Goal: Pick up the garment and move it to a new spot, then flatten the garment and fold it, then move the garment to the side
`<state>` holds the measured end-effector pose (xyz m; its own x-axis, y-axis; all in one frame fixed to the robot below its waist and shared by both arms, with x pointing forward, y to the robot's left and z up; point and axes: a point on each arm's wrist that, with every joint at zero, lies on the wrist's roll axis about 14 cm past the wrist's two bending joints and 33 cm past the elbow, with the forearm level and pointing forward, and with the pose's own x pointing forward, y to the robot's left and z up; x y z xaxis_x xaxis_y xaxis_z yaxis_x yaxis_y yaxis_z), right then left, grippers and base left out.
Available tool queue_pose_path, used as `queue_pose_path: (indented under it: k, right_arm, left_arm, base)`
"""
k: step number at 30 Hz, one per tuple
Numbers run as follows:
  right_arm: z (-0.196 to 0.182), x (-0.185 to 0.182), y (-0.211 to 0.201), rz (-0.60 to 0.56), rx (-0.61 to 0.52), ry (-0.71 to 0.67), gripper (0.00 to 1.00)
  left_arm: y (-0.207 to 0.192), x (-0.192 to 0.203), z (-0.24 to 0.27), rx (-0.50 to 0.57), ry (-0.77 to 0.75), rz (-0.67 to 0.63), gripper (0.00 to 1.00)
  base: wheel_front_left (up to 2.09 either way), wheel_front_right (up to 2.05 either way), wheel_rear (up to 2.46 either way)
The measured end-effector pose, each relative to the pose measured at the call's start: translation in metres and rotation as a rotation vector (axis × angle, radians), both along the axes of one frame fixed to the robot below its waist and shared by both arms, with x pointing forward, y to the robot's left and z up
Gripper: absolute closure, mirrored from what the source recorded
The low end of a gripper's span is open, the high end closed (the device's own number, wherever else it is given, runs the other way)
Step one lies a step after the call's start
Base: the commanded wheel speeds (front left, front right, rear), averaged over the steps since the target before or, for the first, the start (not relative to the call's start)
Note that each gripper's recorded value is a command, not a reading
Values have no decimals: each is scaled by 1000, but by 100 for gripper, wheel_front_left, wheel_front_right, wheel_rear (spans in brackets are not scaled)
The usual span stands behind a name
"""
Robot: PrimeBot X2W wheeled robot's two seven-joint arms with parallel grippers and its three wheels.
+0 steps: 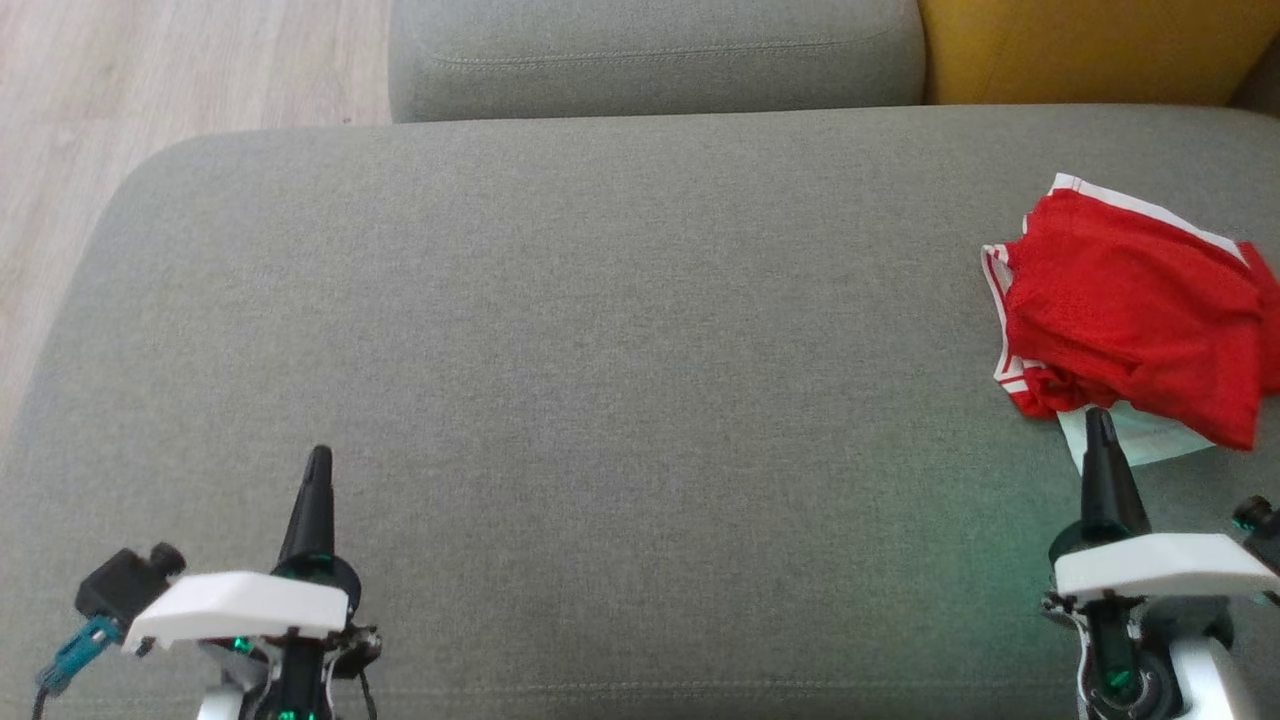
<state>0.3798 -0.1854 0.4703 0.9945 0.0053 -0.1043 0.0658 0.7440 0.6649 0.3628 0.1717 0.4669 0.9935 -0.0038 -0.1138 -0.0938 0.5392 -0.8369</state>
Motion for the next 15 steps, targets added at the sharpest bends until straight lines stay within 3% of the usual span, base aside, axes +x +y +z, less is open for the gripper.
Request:
queue_pose_path:
  k: [15]
  right_arm:
    - [-1, -2, -7, -39, 216, 14, 100]
  left_arm:
    - [4, 2, 0, -150, 13, 17, 100]
  base:
    - [0, 0, 0]
